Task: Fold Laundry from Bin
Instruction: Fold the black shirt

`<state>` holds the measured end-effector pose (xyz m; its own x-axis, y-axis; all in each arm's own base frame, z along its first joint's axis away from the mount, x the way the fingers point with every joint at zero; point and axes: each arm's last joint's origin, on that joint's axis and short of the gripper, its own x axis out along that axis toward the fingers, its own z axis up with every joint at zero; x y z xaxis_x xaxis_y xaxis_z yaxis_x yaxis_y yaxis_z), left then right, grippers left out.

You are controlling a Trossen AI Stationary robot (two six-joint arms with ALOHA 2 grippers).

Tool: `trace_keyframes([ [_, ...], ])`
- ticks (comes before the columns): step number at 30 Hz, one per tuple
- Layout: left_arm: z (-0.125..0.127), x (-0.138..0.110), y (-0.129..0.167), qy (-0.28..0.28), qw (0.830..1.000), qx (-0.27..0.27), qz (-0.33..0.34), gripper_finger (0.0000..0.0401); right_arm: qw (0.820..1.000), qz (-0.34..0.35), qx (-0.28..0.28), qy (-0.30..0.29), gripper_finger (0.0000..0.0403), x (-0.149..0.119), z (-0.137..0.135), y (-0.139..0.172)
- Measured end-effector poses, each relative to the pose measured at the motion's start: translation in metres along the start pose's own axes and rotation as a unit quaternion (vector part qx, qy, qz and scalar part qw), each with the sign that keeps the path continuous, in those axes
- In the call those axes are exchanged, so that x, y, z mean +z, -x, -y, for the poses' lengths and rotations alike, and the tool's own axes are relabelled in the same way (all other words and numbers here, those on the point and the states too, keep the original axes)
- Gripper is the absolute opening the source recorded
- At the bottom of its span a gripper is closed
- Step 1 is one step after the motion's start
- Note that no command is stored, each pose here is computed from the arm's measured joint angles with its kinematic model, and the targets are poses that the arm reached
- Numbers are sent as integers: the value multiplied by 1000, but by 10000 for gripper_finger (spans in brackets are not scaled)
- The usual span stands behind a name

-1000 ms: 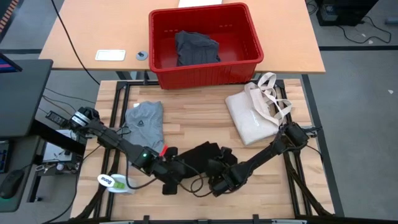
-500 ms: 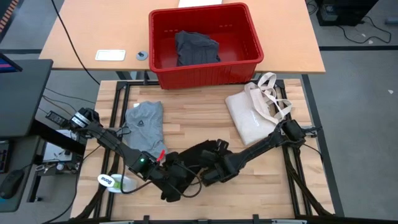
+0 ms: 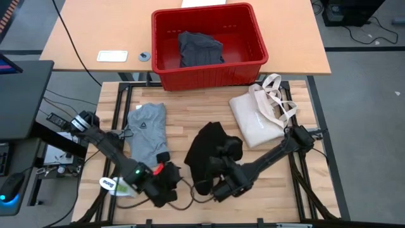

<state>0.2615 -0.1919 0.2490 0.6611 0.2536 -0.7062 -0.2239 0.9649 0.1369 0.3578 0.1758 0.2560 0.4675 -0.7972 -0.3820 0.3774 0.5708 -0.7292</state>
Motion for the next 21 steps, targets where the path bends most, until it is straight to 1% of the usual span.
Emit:
trace_keyframes([
  [4, 8, -13, 9, 5, 999, 26, 33, 181, 999, 18, -12, -42, 49, -1, 13, 13],
  [6, 12, -23, 12, -1, 998, 39, 53, 181, 997, 43, -32, -55, 49, -4, 21, 21],
  [9, 17, -42, 16, -16, 994, 61, 87, 181, 994, 81, -57, -53, 49, -14, 31, 33],
  [12, 17, -56, 14, -10, 993, 72, 98, 181, 992, 97, -57, -51, 48, -29, 39, 42],
  [14, 16, -59, 12, -6, 992, 78, 102, 181, 993, 102, -61, -23, 48, -41, 41, 43],
  [17, 11, -58, 5, -10, 991, 92, 98, 181, 991, 107, -81, 15, 48, -61, 47, 36],
  [21, 1, -49, -6, -7, 989, 115, 92, 181, 990, 96, -105, 13, 48, -85, 75, 20],
])
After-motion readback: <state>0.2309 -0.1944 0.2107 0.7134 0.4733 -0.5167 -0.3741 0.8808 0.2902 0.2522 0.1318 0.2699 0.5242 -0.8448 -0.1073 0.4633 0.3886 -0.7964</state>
